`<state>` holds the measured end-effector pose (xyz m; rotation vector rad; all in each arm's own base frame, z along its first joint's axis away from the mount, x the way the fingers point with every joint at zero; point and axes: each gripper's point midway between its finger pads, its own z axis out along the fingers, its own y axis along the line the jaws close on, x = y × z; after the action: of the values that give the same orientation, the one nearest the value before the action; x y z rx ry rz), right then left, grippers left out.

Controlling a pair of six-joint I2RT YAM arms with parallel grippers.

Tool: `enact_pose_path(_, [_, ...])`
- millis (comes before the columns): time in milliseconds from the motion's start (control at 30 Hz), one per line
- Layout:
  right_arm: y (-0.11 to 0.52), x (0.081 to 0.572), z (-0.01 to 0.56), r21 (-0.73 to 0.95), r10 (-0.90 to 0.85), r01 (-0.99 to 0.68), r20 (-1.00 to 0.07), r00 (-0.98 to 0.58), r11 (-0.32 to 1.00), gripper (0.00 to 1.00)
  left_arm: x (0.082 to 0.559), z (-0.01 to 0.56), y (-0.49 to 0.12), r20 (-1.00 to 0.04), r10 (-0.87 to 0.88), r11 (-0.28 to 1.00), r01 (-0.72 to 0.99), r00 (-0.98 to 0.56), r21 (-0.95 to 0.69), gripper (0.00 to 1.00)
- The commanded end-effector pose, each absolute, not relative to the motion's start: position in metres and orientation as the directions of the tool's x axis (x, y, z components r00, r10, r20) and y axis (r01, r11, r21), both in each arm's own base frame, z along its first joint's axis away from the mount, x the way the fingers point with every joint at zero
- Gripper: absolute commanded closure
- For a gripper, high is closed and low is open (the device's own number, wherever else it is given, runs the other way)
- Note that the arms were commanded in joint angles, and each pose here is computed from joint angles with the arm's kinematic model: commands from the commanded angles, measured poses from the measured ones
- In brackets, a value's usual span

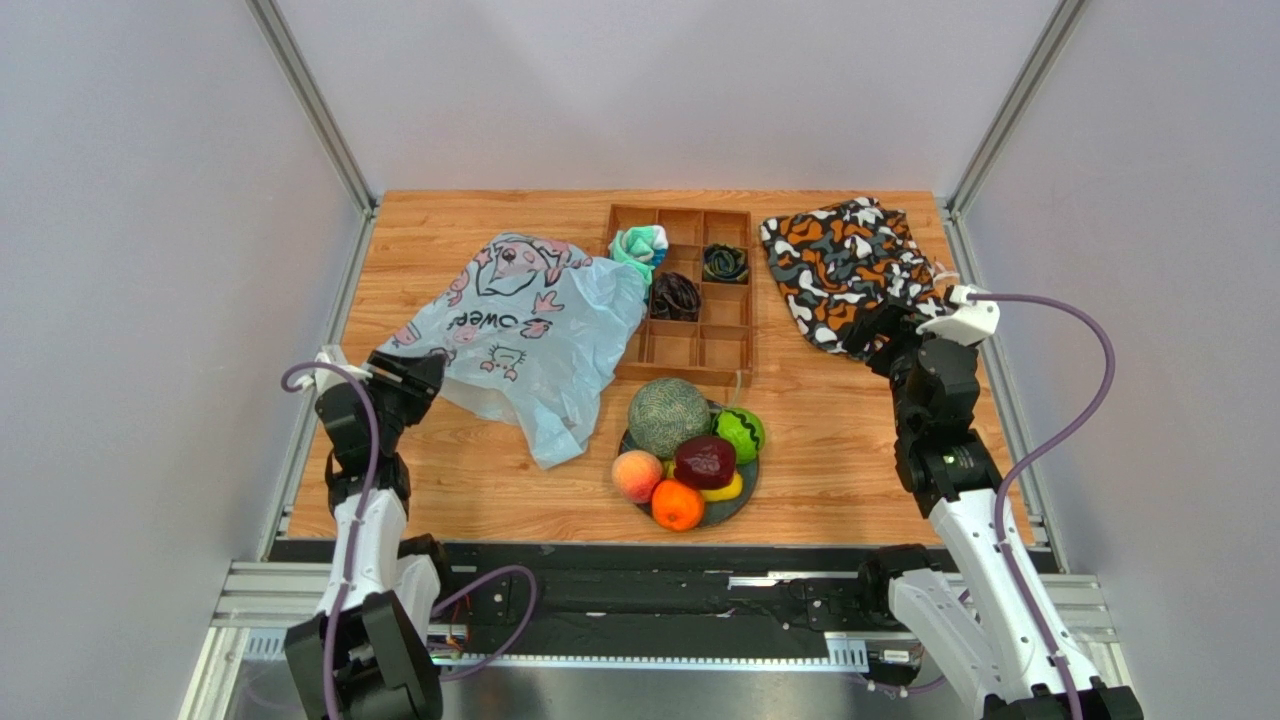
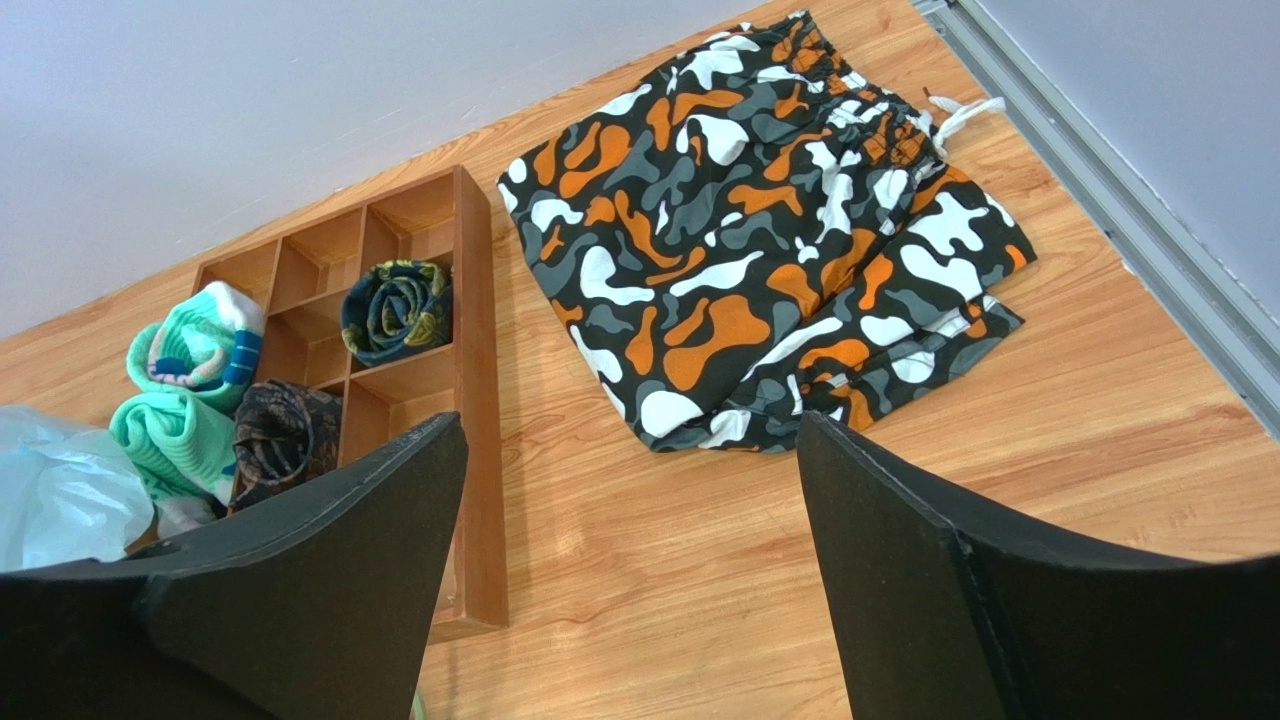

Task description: Place the fruits into the plastic bag

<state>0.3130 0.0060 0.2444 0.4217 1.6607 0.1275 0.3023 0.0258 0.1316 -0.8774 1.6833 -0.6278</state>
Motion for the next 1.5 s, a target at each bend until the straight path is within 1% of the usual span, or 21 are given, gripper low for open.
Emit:
enact_pose_path(0, [0.010, 0.316, 0.263, 0.356, 0.367, 0.169, -0.929, -0.039, 0.919, 0.15, 0.293, 0.105, 0.032, -0.555, -0.818, 0.571, -0.330, -0.153, -0.752, 0.39])
enact_pose_path(100, [0.010, 0.315, 0.264, 0.359, 0.370, 0.168, -0.928, -0.037, 0.918, 0.15, 0.297, 0.100, 0.021, -0.519, -0.829, 0.558, -0.285, -0.205, -0.779, 0.40])
enact_pose_path(133, [0.009, 0.314, 0.265, 0.357, 0.368, 0.169, -0.929, -0.036, 0.919, 0.15, 0.302, 0.106, 0.020, -0.527, -0.827, 0.562, -0.251, -0.198, -0.788, 0.41])
enact_pose_path(267, [0.008, 0.311, 0.267, 0.361, 0.370, 0.170, -0.929, -0.024, 0.917, 0.15, 0.312, 0.096, 0.016, -0.502, -0.832, 0.550, -0.232, -0.237, -0.802, 0.44])
enact_pose_path(400, [0.007, 0.309, 0.268, 0.359, 0.367, 0.172, -0.930, -0.019, 0.917, 0.15, 0.324, 0.109, 0.014, -0.525, -0.825, 0.557, -0.136, -0.211, -0.820, 0.47])
enact_pose_path(700, [0.008, 0.311, 0.266, 0.356, 0.366, 0.173, -0.930, -0.030, 0.918, 0.15, 0.337, 0.101, 0.013, -0.526, -0.817, 0.558, -0.094, -0.237, -0.824, 0.50])
enact_pose_path(800, [0.007, 0.311, 0.266, 0.353, 0.363, 0.175, -0.931, -0.031, 0.919, 0.15, 0.343, 0.098, 0.011, -0.509, -0.825, 0.540, -0.076, -0.246, -0.838, 0.54])
enact_pose_path(833, [0.007, 0.311, 0.266, 0.351, 0.362, 0.177, -0.932, -0.032, 0.920, 0.15, 0.344, 0.091, 0.009, -0.498, -0.827, 0.532, -0.077, -0.261, -0.843, 0.59])
enact_pose_path(867, [0.007, 0.311, 0.266, 0.351, 0.362, 0.178, -0.932, -0.030, 0.919, 0.15, 0.344, 0.091, 0.008, -0.496, -0.827, 0.528, -0.065, -0.264, -0.847, 0.61])
enact_pose_path(900, [0.006, 0.311, 0.266, 0.349, 0.360, 0.180, -0.932, -0.029, 0.919, 0.15, 0.347, 0.099, 0.006, -0.507, -0.823, 0.528, -0.018, -0.255, -0.849, 0.62])
enact_pose_path(967, [0.005, 0.311, 0.266, 0.346, 0.357, 0.186, -0.934, -0.029, 0.920, 0.15, 0.349, 0.093, 0.004, -0.488, -0.832, 0.509, -0.013, -0.263, -0.861, 0.65])
enact_pose_path(1000, [0.005, 0.312, 0.267, 0.344, 0.355, 0.185, -0.934, -0.030, 0.920, 0.15, 0.352, 0.102, 0.003, -0.498, -0.832, 0.506, 0.033, -0.246, -0.862, 0.67])
enact_pose_path(1033, [0.006, 0.312, 0.267, 0.343, 0.354, 0.184, -0.935, -0.031, 0.921, 0.15, 0.352, 0.096, 0.002, -0.482, -0.838, 0.491, 0.031, -0.258, -0.871, 0.70])
enact_pose_path(1067, [0.006, 0.312, 0.267, 0.341, 0.352, 0.184, -0.935, -0.034, 0.922, 0.15, 0.355, 0.104, 0.000, -0.499, -0.831, 0.495, 0.080, -0.246, -0.865, 0.72])
enact_pose_path(1100, [0.006, 0.313, 0.267, 0.338, 0.350, 0.185, -0.936, -0.037, 0.923, 0.15, 0.357, 0.106, 0.000, -0.484, -0.840, 0.477, 0.090, -0.246, -0.874, 0.74])
enact_pose_path(1133, [0.006, 0.313, 0.268, 0.337, 0.349, 0.185, -0.936, -0.037, 0.923, 0.15, 0.357, 0.098, -0.001, -0.465, -0.847, 0.461, 0.079, -0.259, -0.884, 0.80])
enact_pose_path(1200, [0.006, 0.313, 0.267, 0.334, 0.347, 0.186, -0.937, -0.044, 0.924, 0.15, 0.361, 0.099, -0.002, -0.459, -0.848, 0.447, 0.106, -0.266, -0.888, 0.88])
enact_pose_path(1233, [0.006, 0.314, 0.268, 0.334, 0.347, 0.183, -0.937, -0.043, 0.925, 0.15, 0.361, 0.100, -0.003, -0.457, -0.848, 0.445, 0.110, -0.267, -0.889, 0.96])
enact_pose_path(1267, [0.006, 0.313, 0.268, 0.330, 0.344, 0.184, -0.938, -0.047, 0.926, 0.15, 0.362, 0.100, -0.003, -0.463, -0.845, 0.449, 0.116, -0.269, -0.886, 0.99])
enact_pose_path(1400, [0.010, 0.314, 0.270, 0.333, 0.345, 0.167, -0.937, -0.049, 0.928, 0.16, 0.358, 0.116, -0.001, -0.521, -0.822, 0.501, 0.144, -0.230, -0.853, 1.00])
enact_pose_path(1467, [0.015, 0.316, 0.270, 0.337, 0.348, 0.140, -0.936, -0.059, 0.931, 0.18, 0.357, 0.111, 0.001, -0.530, -0.813, 0.522, 0.101, -0.238, -0.847, 1.00])
